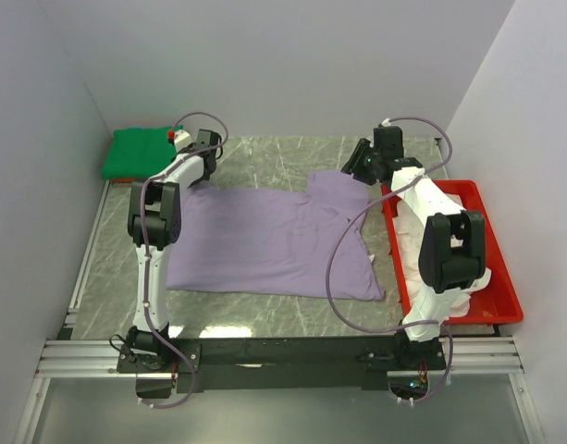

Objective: Fold and stack the t-shirts
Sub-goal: Fold the tshirt

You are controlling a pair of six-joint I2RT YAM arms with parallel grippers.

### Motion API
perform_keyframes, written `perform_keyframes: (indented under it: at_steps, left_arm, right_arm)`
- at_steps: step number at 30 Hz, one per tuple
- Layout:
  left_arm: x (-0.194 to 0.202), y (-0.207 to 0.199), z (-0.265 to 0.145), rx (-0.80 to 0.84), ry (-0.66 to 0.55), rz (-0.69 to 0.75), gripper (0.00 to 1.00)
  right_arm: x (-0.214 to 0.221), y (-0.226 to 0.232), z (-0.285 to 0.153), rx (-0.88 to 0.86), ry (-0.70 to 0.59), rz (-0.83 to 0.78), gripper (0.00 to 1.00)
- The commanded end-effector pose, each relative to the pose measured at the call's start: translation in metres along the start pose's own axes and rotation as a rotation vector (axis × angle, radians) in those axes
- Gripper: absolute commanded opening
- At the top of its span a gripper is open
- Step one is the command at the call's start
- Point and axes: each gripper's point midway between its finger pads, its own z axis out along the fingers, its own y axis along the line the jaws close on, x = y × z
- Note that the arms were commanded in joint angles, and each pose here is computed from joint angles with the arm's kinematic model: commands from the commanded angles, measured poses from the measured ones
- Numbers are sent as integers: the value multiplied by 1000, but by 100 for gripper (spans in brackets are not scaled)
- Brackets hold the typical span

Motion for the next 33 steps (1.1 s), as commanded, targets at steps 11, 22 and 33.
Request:
perform_keyframes:
  at_steps: [11,22,33]
  left_arm:
    - [-21,5,-7,-9,-23,-75,16]
    - [-45,23,-8,-2,-29,-124,12]
    - [-41,17,-7,52,-4,-130,12]
  right_arm:
    - [-13,-10,32,21,22,-11,50]
    - [-23,-36,57,141,45,-29,50]
    - [-20,-54,84,215,88,-13,50]
